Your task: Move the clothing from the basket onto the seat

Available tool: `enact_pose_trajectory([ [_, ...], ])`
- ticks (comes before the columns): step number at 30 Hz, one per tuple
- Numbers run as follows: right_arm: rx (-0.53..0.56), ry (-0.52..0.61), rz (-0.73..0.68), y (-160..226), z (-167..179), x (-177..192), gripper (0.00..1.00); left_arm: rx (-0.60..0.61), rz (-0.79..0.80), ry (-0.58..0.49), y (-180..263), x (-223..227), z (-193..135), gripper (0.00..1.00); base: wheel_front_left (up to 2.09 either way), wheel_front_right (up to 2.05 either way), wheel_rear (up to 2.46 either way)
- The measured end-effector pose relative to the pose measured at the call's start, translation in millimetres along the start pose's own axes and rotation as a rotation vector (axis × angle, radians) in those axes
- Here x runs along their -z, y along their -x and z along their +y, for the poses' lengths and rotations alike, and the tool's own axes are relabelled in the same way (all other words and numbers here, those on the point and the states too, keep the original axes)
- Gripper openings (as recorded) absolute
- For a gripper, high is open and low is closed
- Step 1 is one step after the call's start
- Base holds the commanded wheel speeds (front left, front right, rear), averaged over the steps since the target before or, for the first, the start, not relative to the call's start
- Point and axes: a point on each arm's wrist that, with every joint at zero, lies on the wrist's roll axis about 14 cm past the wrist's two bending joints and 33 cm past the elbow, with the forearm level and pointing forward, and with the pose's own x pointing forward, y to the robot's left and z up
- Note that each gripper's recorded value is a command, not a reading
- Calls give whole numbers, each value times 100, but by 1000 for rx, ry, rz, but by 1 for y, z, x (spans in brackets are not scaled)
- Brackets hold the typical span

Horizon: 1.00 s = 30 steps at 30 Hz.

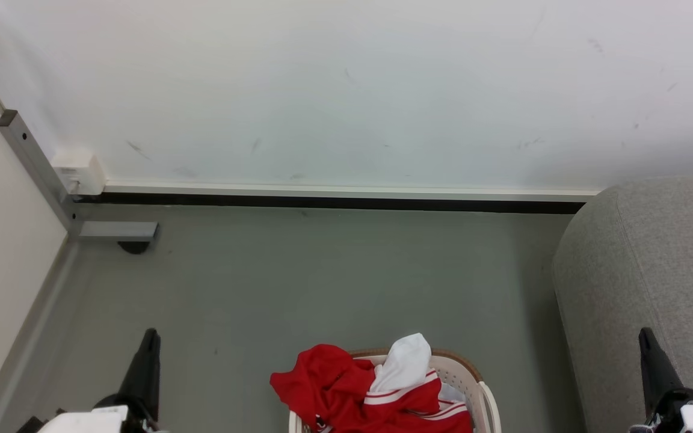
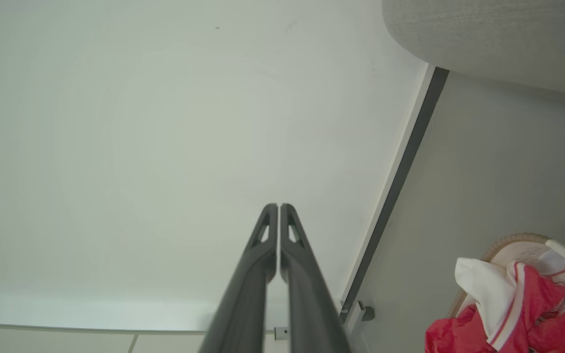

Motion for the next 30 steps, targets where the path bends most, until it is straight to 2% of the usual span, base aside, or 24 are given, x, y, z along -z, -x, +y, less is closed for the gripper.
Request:
enact_pose_trajectory([
  [3, 39, -10, 3, 6, -14, 4, 100, -43, -4, 7, 6, 1, 14, 100, 0, 0, 0],
  [13, 49, 70, 3, 5, -16, 11, 100, -49, -33, -35, 7, 0, 16, 100, 0, 0, 0],
  [20, 43, 206, 17, 4, -14, 18, 100, -50, -50, -110, 7, -2, 15, 100, 0, 0, 0],
  [30, 16, 431, 38, 2, -7, 27, 100, -43, -56, -294, 6, -2, 10, 100, 0, 0, 0],
])
